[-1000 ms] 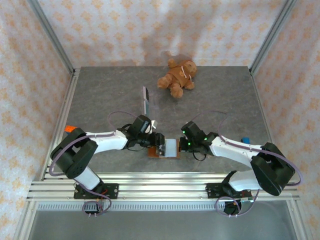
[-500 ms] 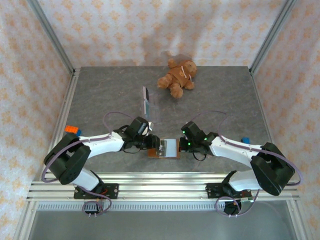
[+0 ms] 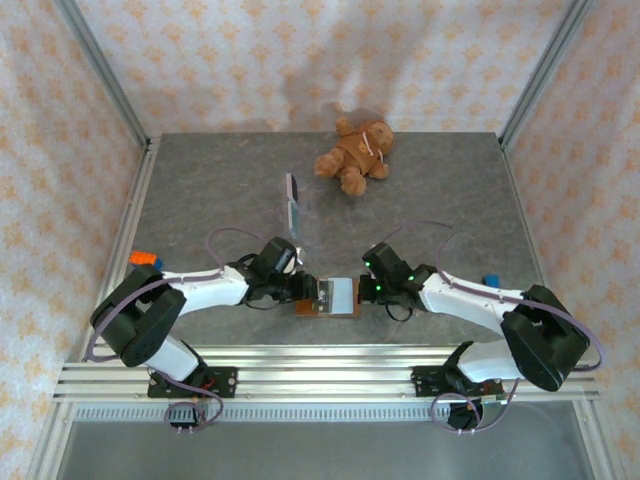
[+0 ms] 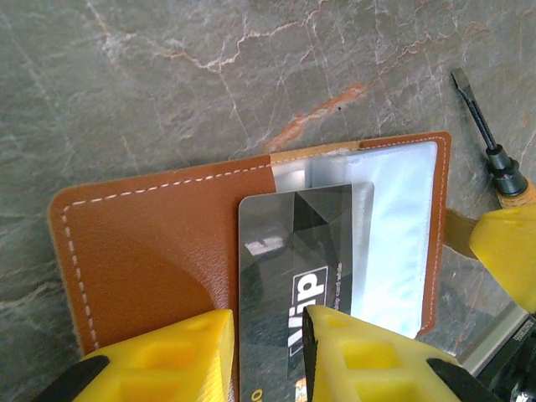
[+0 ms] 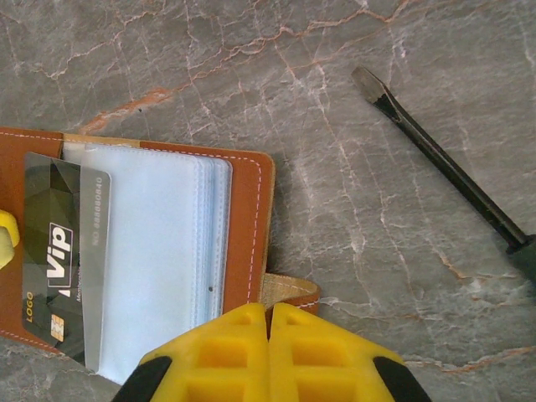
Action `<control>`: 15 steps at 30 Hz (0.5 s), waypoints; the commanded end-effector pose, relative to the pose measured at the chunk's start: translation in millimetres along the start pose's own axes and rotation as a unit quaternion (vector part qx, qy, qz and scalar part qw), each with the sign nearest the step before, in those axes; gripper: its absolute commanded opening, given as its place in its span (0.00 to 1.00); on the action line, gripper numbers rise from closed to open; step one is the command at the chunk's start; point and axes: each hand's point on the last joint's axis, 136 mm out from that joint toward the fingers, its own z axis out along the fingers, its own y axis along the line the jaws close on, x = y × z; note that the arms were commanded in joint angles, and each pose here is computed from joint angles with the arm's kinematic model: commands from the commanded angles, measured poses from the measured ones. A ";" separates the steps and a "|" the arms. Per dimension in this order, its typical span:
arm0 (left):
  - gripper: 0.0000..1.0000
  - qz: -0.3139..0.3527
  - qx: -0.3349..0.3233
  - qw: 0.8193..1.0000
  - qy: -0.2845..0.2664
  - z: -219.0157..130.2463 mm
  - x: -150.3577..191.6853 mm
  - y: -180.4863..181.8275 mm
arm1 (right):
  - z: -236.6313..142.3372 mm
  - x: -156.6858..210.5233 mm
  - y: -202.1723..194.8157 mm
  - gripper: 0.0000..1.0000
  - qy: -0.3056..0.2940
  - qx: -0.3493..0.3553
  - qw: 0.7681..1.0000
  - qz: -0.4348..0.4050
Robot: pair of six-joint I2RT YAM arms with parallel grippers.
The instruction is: Put the credit cards into the card holder
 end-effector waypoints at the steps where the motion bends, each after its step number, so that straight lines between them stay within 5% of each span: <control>1: 0.29 -0.001 0.024 1.000 0.002 7.9 0.5 -12.4 | 0.0 4.8 -6.6 0.00 0.003 0.011 1.000 0.002; 15: 0.29 0.004 0.078 0.997 0.004 17.5 -6.6 -47.0 | 3.2 6.2 -4.4 0.00 0.002 -0.001 1.000 0.009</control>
